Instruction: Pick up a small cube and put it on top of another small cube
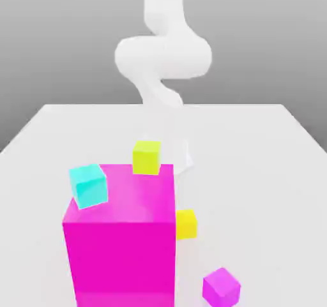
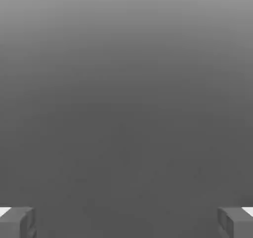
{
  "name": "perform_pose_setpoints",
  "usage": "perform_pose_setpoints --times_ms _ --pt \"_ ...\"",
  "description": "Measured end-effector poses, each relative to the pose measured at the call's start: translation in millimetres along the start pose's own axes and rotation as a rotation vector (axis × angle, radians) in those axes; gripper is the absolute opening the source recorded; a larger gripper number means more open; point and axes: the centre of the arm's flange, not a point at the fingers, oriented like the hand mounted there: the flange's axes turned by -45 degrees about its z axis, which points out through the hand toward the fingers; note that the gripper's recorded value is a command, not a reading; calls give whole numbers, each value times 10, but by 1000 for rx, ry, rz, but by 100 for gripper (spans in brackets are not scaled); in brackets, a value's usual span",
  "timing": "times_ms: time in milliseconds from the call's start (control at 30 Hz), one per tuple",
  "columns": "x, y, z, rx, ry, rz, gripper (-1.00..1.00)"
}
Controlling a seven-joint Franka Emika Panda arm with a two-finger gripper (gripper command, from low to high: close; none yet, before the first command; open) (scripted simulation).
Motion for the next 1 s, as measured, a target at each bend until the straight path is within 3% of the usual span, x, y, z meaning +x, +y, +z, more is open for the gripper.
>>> perform_pose_setpoints --times_ms 233,467,867,1000 --pt "-190 -279 1315 -6 -193 215 0" --pt "-729 -526 2541 -76 -379 451 0" --pt "-2351 -905 4140 -328 -650 814 0" --pt "-2762 -848 4476 -400 -669 888 0"
